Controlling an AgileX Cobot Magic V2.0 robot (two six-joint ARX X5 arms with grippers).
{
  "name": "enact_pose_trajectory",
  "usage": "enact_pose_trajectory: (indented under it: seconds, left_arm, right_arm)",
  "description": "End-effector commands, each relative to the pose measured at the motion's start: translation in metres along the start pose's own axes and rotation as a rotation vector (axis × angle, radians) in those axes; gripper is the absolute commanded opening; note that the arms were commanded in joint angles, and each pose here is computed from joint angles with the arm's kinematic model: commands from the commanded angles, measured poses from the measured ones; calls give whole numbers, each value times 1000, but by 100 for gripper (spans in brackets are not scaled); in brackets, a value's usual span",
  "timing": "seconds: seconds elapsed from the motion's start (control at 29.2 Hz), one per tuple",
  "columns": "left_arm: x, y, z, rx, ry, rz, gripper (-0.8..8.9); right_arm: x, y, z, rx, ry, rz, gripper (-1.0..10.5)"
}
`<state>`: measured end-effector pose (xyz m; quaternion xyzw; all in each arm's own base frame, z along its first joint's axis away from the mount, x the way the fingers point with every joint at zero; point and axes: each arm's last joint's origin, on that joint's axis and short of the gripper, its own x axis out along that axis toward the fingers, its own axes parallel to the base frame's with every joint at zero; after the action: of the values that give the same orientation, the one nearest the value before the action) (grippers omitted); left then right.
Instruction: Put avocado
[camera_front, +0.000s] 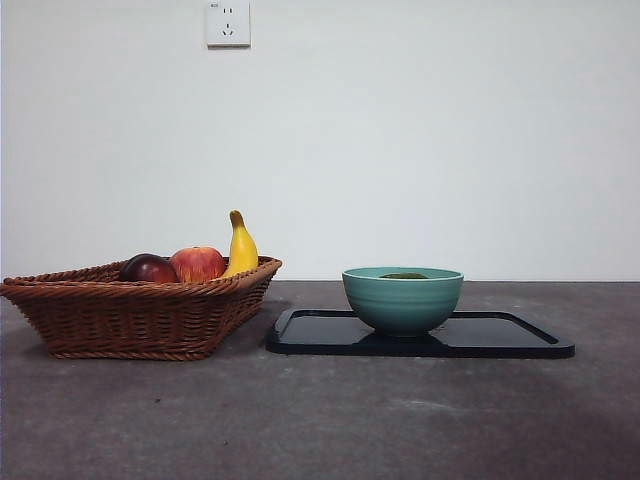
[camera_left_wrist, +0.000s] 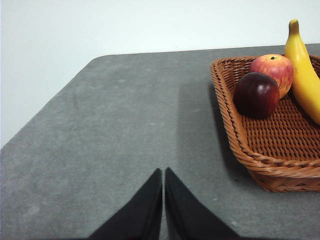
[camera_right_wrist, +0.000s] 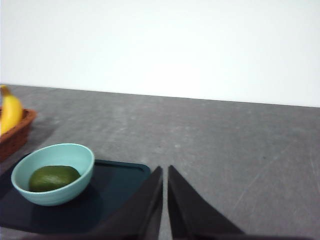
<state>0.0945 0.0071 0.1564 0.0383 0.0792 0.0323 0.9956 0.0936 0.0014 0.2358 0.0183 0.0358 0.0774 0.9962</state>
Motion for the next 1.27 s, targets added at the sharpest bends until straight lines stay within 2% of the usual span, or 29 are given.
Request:
enact_pose_trajectory:
  seconds: [0.03,0.21,0.45,0.58,1.27]
  left_arm:
    - [2,0,-7,-10,24,0,8]
    - [2,0,-7,-10,24,0,8]
    - [2,0,-7,-10,24,0,8]
    - [2,0,-7,-10,24,0,8]
    - [2,0,-7,-10,24,0,8]
  right_arm:
    - [2,-2,-19,49,-8,-33,7]
    - [5,-5,-56,68,32,-67,7]
    - [8,-6,-85,128,88,-89,7]
    - [8,-7,-85,129,88,-110,7]
    - [8,-7,-84,126,70,-109,7]
